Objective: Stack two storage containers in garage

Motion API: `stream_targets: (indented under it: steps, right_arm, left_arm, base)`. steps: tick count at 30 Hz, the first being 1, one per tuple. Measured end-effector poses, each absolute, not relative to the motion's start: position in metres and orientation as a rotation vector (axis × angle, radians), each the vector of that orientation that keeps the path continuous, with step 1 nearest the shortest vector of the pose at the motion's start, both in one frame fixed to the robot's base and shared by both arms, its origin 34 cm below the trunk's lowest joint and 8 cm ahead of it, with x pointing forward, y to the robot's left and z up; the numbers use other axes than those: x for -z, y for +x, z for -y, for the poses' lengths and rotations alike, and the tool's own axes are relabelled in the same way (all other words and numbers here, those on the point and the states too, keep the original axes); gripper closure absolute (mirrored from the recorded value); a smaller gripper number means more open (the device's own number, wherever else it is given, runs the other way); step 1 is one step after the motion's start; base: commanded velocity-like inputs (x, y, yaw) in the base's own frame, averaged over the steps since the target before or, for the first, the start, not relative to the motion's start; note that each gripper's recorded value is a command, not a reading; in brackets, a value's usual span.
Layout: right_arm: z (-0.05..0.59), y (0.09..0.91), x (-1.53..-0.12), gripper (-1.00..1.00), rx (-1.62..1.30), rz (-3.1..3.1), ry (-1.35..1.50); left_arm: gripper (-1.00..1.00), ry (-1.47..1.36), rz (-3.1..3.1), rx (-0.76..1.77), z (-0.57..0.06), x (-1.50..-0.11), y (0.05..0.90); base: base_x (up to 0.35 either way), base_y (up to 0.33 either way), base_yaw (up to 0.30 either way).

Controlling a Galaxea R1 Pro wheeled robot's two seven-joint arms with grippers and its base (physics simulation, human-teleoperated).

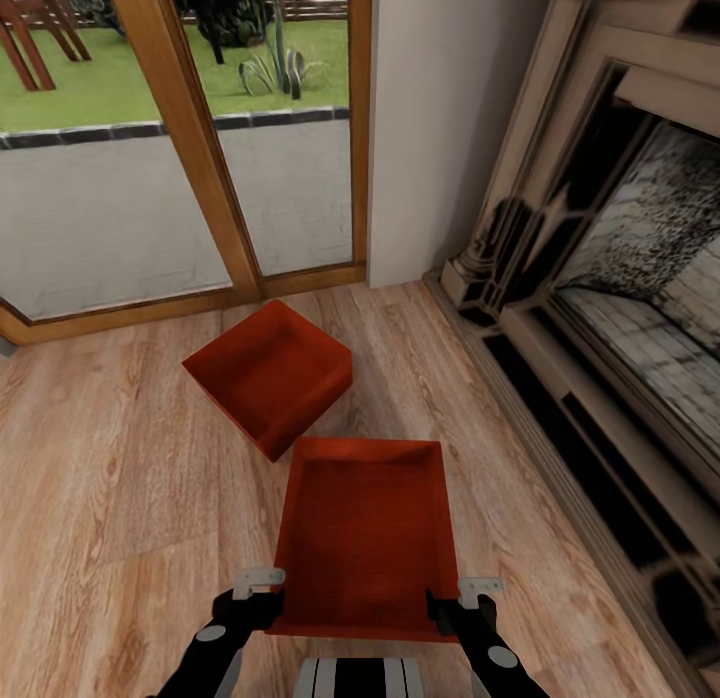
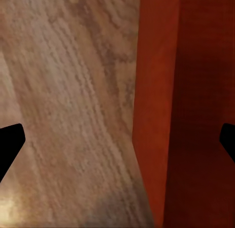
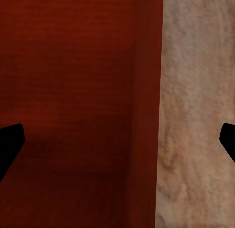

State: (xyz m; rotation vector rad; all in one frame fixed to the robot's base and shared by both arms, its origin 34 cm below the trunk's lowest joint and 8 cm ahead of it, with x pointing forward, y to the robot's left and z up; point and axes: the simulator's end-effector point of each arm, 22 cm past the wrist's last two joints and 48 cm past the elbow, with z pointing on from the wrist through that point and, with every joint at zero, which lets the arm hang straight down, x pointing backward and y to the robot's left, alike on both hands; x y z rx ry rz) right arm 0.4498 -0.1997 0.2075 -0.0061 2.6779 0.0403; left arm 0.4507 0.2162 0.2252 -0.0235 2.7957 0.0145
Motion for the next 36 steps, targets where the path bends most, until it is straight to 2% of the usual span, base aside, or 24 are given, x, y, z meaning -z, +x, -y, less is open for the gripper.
stream_targets:
  steps: [36]
  right_arm:
    - [0.200, 0.447, -0.199, -1.00, -0.040, -2.678, -0.007]
  left_arm:
    - [-1.00, -0.033, -2.783, 0.017, -0.199, -0.216, 0.447]
  base:
    - [0.000, 0.000, 0.000]
